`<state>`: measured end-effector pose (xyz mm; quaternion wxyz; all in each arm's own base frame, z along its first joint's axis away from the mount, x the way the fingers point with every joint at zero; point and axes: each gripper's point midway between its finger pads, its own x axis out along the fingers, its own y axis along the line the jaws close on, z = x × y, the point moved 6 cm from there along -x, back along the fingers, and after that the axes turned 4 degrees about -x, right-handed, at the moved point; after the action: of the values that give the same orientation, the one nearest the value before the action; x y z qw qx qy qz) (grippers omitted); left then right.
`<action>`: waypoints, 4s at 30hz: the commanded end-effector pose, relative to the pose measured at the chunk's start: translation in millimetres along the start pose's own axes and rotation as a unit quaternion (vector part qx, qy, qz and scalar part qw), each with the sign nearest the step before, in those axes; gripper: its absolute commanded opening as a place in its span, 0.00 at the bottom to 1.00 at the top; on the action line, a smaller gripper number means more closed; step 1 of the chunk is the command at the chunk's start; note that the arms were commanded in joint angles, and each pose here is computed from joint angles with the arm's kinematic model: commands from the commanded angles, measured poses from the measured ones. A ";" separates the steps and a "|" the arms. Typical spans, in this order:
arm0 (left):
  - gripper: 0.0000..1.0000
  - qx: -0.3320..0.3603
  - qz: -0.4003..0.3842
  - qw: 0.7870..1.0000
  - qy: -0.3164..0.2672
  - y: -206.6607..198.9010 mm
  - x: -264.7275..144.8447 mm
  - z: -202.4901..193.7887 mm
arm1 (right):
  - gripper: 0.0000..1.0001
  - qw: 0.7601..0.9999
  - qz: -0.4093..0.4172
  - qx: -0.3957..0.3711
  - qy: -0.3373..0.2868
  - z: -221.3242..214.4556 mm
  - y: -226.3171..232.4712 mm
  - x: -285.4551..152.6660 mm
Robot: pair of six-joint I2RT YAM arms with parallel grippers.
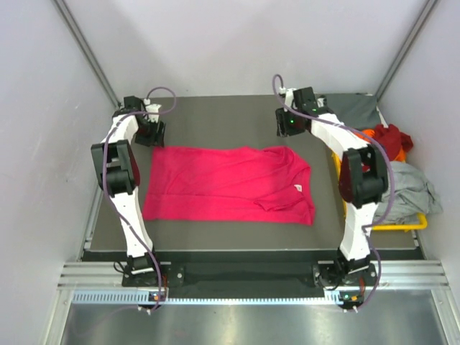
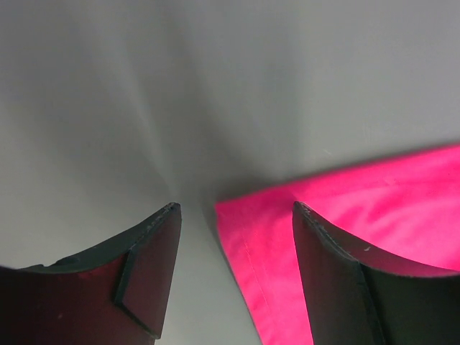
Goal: Fold and stack the t-shirts
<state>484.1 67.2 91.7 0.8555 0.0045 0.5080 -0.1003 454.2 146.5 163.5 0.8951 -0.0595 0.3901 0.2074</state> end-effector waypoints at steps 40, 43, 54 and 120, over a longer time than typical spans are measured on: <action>0.00 0.089 -0.054 0.992 -0.078 -37.8 -107.0 -57.3 | 0.00 0.991 -0.031 0.115 -0.058 -84.3 35.2 -94.4; 0.00 0.101 -0.034 0.994 -0.029 -34.9 -103.3 -101.5 | 0.00 0.986 -0.017 0.158 -0.056 -131.5 48.5 -102.0; 0.00 0.118 -0.005 0.993 0.024 -18.0 -85.6 -138.4 | 0.00 0.975 -0.050 0.215 -0.030 -209.1 52.2 -102.1; 0.00 0.113 -0.044 0.984 -0.134 -14.6 -104.9 -34.8 | 0.00 0.985 0.006 0.167 -0.036 -63.9 11.4 -99.3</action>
<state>419.8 71.9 152.6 0.8995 0.0294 0.3927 -0.1895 376.7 111.7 182.6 0.9071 0.1006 0.3844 0.1386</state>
